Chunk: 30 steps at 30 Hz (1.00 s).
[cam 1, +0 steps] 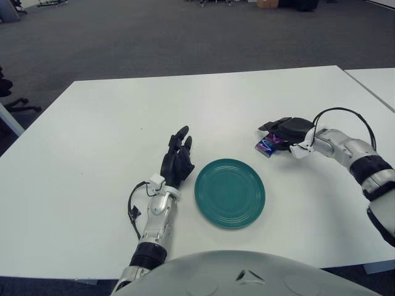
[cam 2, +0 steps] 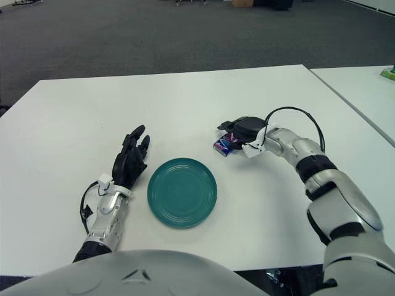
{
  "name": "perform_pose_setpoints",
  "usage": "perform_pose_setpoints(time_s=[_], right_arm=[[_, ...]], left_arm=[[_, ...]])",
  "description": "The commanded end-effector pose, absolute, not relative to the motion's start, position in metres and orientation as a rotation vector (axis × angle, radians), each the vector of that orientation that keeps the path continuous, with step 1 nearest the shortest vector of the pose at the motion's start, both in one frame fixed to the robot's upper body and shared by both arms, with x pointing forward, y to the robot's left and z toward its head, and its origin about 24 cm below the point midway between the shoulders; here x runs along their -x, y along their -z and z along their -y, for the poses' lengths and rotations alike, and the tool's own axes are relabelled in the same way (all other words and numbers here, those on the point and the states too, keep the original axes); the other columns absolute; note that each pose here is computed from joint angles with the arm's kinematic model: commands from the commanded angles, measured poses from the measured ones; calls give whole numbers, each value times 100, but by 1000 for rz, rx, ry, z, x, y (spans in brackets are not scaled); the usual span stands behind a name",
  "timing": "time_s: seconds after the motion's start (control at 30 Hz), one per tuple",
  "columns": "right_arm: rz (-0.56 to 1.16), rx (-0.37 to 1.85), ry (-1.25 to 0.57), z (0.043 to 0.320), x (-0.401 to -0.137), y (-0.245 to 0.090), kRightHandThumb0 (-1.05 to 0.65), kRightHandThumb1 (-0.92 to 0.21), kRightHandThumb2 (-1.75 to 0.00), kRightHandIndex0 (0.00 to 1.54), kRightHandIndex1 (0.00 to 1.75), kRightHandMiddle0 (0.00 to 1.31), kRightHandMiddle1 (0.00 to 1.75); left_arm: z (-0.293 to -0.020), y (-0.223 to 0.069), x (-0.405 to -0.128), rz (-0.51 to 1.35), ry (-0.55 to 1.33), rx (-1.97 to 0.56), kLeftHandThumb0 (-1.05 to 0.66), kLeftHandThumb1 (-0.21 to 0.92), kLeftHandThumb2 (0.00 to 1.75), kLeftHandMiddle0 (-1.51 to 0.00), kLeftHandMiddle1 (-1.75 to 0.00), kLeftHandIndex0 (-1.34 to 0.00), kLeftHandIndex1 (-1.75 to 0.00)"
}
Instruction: Put the gum into the plate.
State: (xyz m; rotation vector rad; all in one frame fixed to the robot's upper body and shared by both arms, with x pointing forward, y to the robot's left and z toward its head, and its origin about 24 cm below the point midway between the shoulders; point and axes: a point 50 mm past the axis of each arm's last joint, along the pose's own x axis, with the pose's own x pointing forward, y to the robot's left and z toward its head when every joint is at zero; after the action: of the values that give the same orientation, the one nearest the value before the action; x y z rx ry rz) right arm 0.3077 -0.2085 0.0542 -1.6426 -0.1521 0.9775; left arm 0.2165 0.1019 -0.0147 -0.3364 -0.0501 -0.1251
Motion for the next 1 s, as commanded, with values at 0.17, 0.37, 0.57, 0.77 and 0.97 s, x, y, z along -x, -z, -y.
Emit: perform_pose_setpoints(time_s=[0.17, 0.37, 0.57, 0.77, 0.97], right_arm=[[182, 1678, -1003, 207, -299, -69, -70, -92, -46, 21, 0, 0, 22], [205, 1711, -1005, 206, -297, -71, -70, -92, -49, 19, 0, 0, 17], [222, 1724, -1004, 205, -295, -73, -68, -92, -51, 16, 0, 0, 13], [207, 1733, -1023, 203, -293, -72, -68, -92, -54, 15, 0, 0, 10], [159, 1722, -1045, 201, -292, -64, -68, -92, -55, 14, 0, 0, 8]], left_arm=[[-78, 37, -198, -65, 80, 476, -92, 92, 89, -27, 0, 0, -62], [-79, 37, -199, -67, 82, 471, -92, 92, 88, -28, 0, 0, -65], [-79, 37, -199, -71, 86, 475, -92, 92, 88, -28, 0, 0, -65], [-79, 37, -200, -72, 83, 489, -94, 92, 86, -28, 0, 0, -64], [-81, 38, -200, -80, 66, 503, -95, 92, 84, -27, 0, 0, -61]])
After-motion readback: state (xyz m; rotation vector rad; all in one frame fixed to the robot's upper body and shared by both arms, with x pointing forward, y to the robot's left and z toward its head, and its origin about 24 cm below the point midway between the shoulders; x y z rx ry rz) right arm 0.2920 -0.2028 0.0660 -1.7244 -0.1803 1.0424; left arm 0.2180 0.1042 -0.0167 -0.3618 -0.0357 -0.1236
